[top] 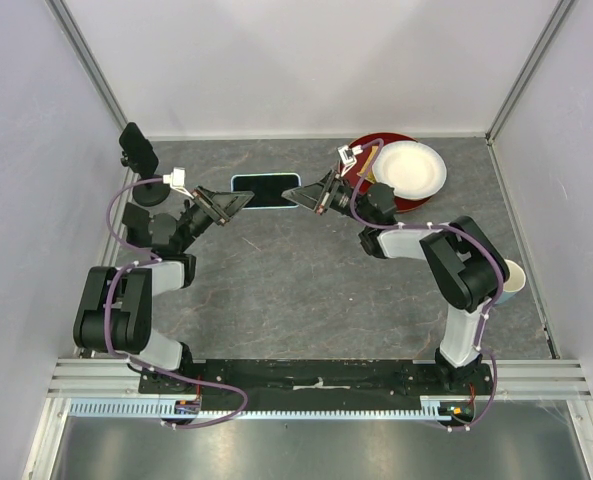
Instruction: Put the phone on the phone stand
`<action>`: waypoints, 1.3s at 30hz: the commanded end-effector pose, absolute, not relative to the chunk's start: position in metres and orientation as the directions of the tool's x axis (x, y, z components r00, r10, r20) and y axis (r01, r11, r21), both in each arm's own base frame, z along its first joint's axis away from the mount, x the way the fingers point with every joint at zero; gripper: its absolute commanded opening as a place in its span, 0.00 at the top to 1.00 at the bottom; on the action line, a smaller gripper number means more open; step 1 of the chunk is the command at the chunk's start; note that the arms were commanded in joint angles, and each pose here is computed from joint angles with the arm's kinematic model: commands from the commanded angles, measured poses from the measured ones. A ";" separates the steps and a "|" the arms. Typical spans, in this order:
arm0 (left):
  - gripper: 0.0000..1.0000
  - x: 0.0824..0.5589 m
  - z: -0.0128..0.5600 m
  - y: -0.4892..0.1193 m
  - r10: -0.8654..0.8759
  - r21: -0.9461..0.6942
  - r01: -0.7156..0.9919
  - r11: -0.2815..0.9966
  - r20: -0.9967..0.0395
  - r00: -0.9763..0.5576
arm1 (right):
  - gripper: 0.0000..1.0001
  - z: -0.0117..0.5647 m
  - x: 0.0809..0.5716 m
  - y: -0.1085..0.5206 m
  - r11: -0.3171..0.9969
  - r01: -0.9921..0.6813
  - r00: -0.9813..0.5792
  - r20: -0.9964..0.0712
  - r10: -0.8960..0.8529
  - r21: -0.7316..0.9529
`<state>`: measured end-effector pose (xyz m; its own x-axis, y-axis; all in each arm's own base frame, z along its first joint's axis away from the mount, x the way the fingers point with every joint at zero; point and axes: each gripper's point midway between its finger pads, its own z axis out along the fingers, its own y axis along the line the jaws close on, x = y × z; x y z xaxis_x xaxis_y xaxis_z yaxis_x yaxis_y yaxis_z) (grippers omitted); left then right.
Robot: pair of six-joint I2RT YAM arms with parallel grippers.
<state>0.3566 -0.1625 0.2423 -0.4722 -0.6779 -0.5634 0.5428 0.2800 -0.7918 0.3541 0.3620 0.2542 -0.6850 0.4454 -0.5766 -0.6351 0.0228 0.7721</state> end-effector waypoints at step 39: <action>0.29 0.307 0.240 -0.258 0.083 -0.567 0.794 0.218 -0.800 -0.594 | 1.00 0.229 0.295 0.328 -0.024 -0.983 -0.174 -0.969 -0.173 0.181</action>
<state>0.3293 -0.2477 0.2499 -0.6098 -0.0558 -0.7906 0.7404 0.3158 -0.5934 0.3030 0.3247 0.1742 -0.3373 -0.2450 -0.9090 -0.9413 0.0994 0.3225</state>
